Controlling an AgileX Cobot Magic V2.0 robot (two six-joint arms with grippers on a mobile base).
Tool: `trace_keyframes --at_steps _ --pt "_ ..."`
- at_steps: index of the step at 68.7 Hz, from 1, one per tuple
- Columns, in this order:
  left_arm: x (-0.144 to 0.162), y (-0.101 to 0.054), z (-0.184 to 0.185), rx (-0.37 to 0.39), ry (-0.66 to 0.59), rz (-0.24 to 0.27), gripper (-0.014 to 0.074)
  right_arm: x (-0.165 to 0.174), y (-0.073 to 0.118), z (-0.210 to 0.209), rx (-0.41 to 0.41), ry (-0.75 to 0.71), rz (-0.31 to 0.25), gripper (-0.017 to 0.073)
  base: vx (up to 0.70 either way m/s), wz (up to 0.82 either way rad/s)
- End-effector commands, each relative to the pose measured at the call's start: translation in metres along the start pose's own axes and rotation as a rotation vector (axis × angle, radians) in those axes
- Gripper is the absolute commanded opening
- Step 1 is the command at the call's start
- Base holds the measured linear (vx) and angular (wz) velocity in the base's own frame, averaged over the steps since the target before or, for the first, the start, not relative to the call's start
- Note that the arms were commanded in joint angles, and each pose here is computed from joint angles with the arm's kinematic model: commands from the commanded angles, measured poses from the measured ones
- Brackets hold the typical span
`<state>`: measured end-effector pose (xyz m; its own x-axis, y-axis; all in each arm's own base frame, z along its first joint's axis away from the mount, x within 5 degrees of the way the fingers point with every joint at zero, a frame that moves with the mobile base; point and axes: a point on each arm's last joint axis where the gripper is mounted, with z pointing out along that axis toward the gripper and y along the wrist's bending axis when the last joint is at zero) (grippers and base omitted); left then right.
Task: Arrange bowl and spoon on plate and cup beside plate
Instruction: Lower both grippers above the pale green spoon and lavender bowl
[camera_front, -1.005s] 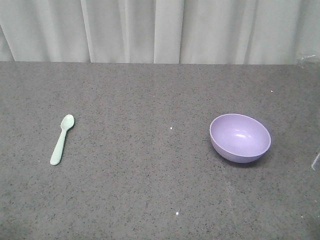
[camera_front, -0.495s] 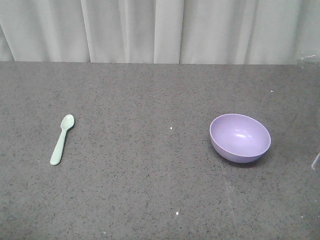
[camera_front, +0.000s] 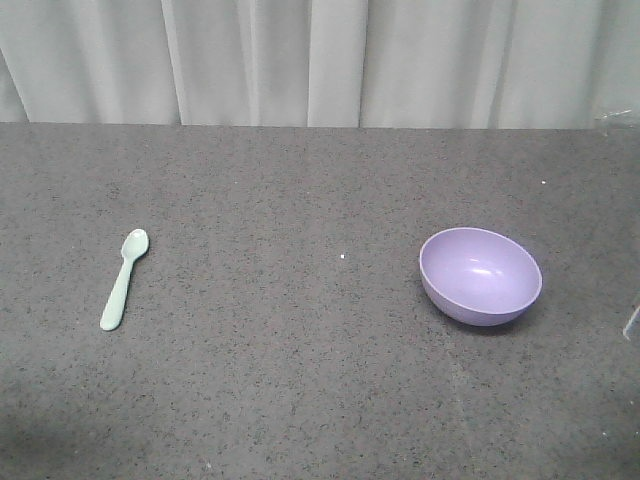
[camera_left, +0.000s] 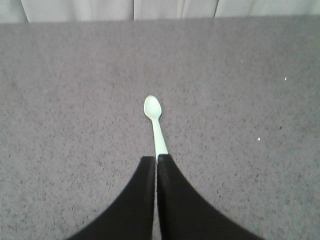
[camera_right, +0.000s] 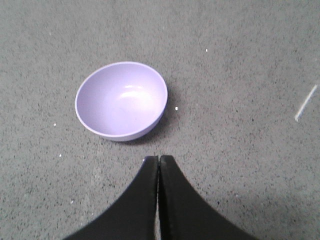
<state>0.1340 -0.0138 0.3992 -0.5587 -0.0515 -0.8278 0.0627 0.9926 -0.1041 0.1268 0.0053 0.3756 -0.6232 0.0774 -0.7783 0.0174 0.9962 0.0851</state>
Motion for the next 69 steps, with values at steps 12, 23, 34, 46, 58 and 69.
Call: trace_keyframes --at_steps 12,23,34,46,58,69 --pt "-0.018 -0.002 0.018 0.004 0.072 -0.023 -0.0006 -0.026 0.001 0.003 0.011 0.07 -0.004 -0.0006 0.0 0.0" --pt "-0.018 -0.002 0.019 0.004 0.075 -0.023 -0.0006 -0.026 0.001 0.005 0.012 0.084 -0.004 -0.0006 0.0 0.0" --pt "-0.018 -0.002 0.019 0.004 0.075 -0.023 -0.0006 -0.025 0.001 0.005 0.011 0.083 -0.002 -0.0006 0.0 0.0" --pt "-0.017 -0.001 0.019 0.003 0.088 -0.023 -0.0006 -0.026 0.001 0.005 0.011 0.082 -0.002 -0.0004 0.0 0.0" --pt "-0.017 -0.001 0.019 0.003 0.087 -0.023 0.0005 -0.026 0.001 0.005 0.014 0.082 -0.006 0.0027 0.0 0.0" --pt "-0.017 -0.001 0.019 0.003 0.087 -0.023 0.0069 -0.026 0.001 0.005 0.013 0.081 -0.011 0.0127 0.0 0.0"
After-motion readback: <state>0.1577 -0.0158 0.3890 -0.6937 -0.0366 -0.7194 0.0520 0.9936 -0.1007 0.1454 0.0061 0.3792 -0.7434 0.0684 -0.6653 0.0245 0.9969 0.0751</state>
